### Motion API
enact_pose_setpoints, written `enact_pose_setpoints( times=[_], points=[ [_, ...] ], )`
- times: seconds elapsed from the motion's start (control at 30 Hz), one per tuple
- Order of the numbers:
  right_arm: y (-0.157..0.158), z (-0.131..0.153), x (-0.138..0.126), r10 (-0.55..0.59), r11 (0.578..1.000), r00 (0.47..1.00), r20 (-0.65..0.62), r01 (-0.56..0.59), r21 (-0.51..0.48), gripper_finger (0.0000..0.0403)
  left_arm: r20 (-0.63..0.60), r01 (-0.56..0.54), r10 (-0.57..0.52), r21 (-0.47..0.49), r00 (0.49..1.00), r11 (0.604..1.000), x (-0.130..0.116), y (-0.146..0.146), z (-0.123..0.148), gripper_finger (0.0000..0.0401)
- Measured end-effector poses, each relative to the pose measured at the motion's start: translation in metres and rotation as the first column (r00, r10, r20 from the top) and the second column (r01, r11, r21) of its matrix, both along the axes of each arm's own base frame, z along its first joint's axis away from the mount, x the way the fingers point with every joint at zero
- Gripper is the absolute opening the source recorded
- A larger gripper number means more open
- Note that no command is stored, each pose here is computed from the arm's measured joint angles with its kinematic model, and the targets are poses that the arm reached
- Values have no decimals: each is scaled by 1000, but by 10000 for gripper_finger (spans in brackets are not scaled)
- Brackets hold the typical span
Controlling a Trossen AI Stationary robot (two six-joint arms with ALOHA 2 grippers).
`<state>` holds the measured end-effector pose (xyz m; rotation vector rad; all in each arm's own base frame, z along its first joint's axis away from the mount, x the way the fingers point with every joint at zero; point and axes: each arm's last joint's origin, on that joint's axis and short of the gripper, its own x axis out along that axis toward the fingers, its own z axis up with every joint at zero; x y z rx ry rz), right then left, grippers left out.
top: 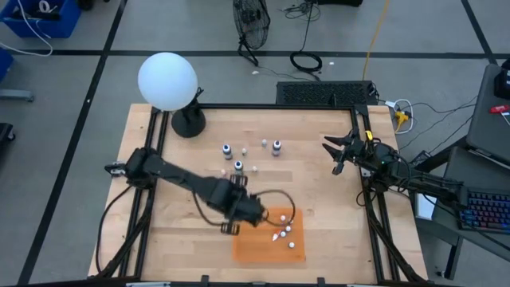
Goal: Pick & Place food coloring
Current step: Put the large green food coloring bottle into the orange container
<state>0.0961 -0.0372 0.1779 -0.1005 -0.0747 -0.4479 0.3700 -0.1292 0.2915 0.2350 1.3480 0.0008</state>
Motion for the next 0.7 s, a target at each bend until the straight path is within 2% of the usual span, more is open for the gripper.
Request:
enact_pose_setpoints(
  times=[0.23, 0.33, 0.47, 0.7],
  points=[
    [0, 0, 0, -1, 1000, 1000, 0, 1, 0, 110, 89, 37, -31, -69, 996, 997, 6, -20, -23, 149],
    [0, 0, 0, 0, 1000, 1000, 0, 0, 0, 110, 71, 31, -23, -112, 997, 993, 6, -21, -37, 149],
    [0, 0, 0, 0, 1000, 1000, 0, 0, 0, 110, 25, -18, 21, -112, 999, 994, 2, -17, -57, 149],
    [0, 0, 0, 0, 1000, 1000, 0, 0, 0, 110, 39, -19, 29, -218, 999, 976, 5, -16, -80, 149]
  ],
)
